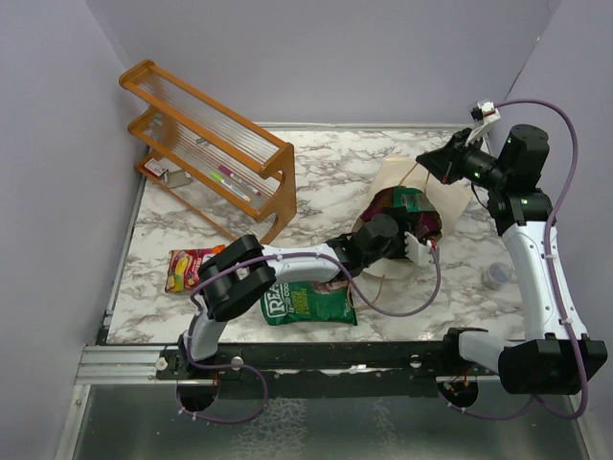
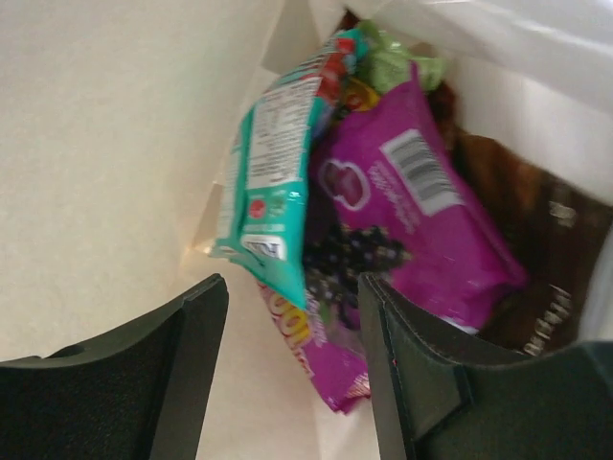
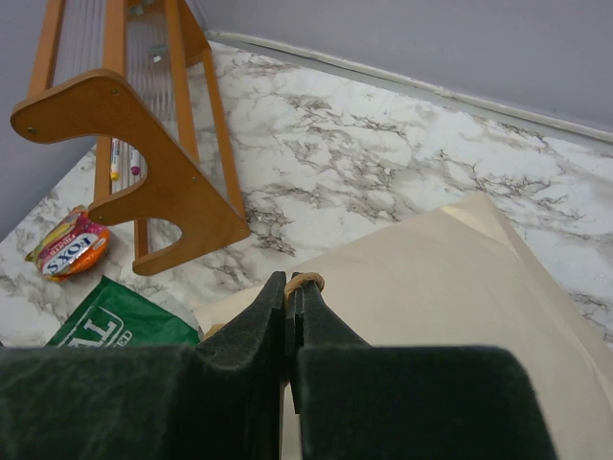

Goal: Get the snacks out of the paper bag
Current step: Take out the snack from the paper bag, then place the snack at the center of the board, then take out the snack from the paper bag.

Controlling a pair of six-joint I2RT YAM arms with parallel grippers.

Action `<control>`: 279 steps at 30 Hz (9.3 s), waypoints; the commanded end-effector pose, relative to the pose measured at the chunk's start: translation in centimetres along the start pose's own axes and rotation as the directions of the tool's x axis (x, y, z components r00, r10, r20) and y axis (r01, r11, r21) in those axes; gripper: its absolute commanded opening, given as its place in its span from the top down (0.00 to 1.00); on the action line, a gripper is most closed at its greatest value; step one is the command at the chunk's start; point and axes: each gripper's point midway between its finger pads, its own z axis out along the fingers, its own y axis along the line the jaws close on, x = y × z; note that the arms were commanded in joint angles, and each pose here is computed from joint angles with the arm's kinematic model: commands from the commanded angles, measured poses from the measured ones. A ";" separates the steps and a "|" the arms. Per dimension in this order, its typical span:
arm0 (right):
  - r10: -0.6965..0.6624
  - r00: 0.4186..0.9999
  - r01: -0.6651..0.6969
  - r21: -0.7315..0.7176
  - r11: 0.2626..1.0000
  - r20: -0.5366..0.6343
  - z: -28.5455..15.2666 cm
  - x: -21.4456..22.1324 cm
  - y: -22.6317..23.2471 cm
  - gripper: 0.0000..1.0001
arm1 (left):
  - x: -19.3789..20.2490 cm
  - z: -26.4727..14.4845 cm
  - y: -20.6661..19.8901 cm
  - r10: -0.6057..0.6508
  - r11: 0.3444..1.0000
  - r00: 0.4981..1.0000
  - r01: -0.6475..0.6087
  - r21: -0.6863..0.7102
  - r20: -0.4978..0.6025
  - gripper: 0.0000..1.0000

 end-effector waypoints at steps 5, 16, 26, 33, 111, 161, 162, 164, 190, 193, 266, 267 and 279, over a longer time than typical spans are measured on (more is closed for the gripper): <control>-0.041 0.999 0.042 -0.019 0.999 0.032 -0.2 -1.0 0.8 0.98 | 0.0 3.5 3.3 0.069 0.995 0.996 -0.064 -0.074 0.060 0.41; -0.044 0.998 0.045 -0.020 0.999 0.033 -0.2 -1.2 0.8 0.98 | 2.7 5.8 3.7 0.111 0.991 0.994 -0.111 -0.080 0.002 0.31; -0.054 0.997 0.055 -0.018 0.998 0.050 -0.6 -2.1 1.2 0.98 | 3.4 6.5 6.8 0.138 0.971 0.990 -0.139 -0.197 -0.017 0.60; -0.060 0.997 0.060 -0.008 0.998 0.051 -0.6 -2.2 1.0 0.99 | 1.4 4.0 7.4 0.126 0.969 0.992 -0.118 -0.217 0.025 0.92; -0.044 0.999 0.043 0.080 0.996 0.012 -0.2 -0.2 -1.2 0.98 | 12.1 -30.1 -7.9 -0.803 0.193 -0.245 0.755 -0.626 -0.543 1.00; -0.029 1.000 0.029 0.045 0.999 -0.002 0.2 0.7 -0.7 0.98 | -4.2 -19.8 -1.9 -0.821 0.556 0.537 0.829 -0.062 -0.193 0.18; -0.029 1.000 0.029 0.044 0.999 -0.002 0.2 0.7 -0.7 0.98 | -4.6 -19.1 -2.3 -0.772 0.624 0.606 0.781 -0.043 -0.194 0.18; -0.031 1.000 0.031 0.042 0.999 -0.002 0.2 0.7 -0.6 0.98 | -5.7 -17.6 -3.2 -0.659 0.742 0.731 0.670 0.006 -0.178 0.17; -0.046 0.999 0.046 0.048 0.998 0.004 -0.2 0.5 -0.2 0.98 | -3.6 -3.3 -2.8 0.274 0.961 0.960 -0.270 0.067 -0.058 0.20; -0.047 0.999 0.046 0.050 0.998 0.006 -0.2 0.5 -0.2 0.98 | -2.7 -2.1 -2.3 0.274 0.961 0.960 -0.271 0.056 -0.051 0.33; -0.021 0.998 0.015 0.100 0.995 0.056 -0.6 -2.1 -0.1 0.99 | -2.0 -1.1 4.7 0.190 0.962 0.981 -0.182 -0.202 0.021 1.00; -0.017 0.998 0.010 0.114 0.993 0.061 -0.7 -2.2 -0.3 0.98 | -2.3 -1.5 4.8 0.177 0.965 0.984 -0.167 -0.203 0.028 1.00; 0.040 0.993 -0.081 0.410 0.908 0.110 -2.0 -2.2 -5.5 0.99 | -5.7 -6.7 5.5 0.007 0.987 0.993 0.013 -0.159 0.122 1.00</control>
